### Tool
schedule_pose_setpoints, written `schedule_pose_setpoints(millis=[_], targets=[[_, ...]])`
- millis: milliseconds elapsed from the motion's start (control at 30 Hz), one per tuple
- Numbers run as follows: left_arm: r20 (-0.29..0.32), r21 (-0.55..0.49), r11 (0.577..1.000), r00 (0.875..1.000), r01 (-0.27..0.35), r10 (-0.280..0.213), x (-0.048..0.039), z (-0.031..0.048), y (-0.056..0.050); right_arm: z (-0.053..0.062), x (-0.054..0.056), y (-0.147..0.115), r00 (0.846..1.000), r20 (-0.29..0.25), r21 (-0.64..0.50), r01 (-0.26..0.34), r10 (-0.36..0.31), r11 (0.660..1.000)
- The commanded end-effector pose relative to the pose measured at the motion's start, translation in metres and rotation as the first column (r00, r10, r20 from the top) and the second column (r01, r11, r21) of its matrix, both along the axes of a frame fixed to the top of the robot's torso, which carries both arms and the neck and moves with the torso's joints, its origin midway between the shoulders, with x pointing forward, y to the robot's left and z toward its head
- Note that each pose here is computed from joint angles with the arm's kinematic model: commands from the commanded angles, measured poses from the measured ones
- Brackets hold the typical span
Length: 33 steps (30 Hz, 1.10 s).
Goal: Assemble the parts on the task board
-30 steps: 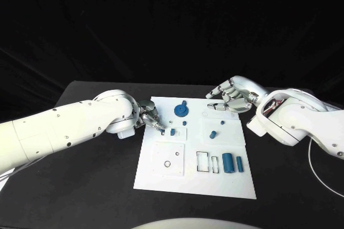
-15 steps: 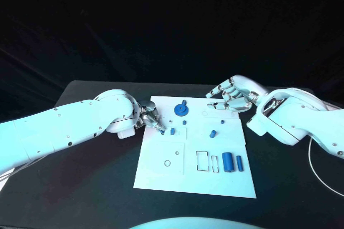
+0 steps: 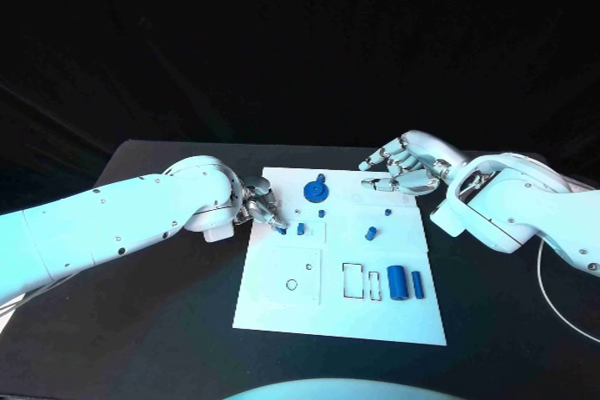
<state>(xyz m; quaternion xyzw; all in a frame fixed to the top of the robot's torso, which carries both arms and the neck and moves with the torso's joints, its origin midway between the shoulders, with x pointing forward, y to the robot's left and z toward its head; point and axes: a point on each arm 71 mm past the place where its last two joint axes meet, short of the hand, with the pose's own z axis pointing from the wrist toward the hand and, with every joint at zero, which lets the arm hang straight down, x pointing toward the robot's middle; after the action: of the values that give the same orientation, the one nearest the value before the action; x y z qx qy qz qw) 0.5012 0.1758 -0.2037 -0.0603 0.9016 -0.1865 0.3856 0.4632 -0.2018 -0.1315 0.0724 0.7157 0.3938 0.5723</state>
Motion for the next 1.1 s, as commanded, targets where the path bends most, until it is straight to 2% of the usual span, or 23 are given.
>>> schedule_pose_setpoints(millis=[33, 367, 600, 1100], targets=[[-0.028, 0.020, 0.999, 0.999, 0.027, -0.026, -0.0036, -0.0048, -0.003, 0.000, -0.001, 0.001, 1.000, 0.000, -0.002, -0.015, 0.015, 1.000], [-0.032, 0.021, 0.999, 0.999, 0.039, -0.038, -0.0044, -0.0050, -0.008, 0.000, -0.001, 0.002, 1.000, 0.000, -0.002, -0.016, 0.016, 1.000], [-0.006, 0.024, 0.998, 0.999, 0.052, -0.052, -0.0053, -0.0032, -0.015, 0.000, -0.001, 0.002, 1.000, -0.002, -0.001, -0.017, 0.017, 1.000], [0.018, 0.072, 0.997, 1.000, 0.018, -0.019, -0.0018, -0.0055, -0.018, 0.000, -0.002, 0.002, 1.000, -0.002, 0.000, -0.018, 0.018, 1.000]])
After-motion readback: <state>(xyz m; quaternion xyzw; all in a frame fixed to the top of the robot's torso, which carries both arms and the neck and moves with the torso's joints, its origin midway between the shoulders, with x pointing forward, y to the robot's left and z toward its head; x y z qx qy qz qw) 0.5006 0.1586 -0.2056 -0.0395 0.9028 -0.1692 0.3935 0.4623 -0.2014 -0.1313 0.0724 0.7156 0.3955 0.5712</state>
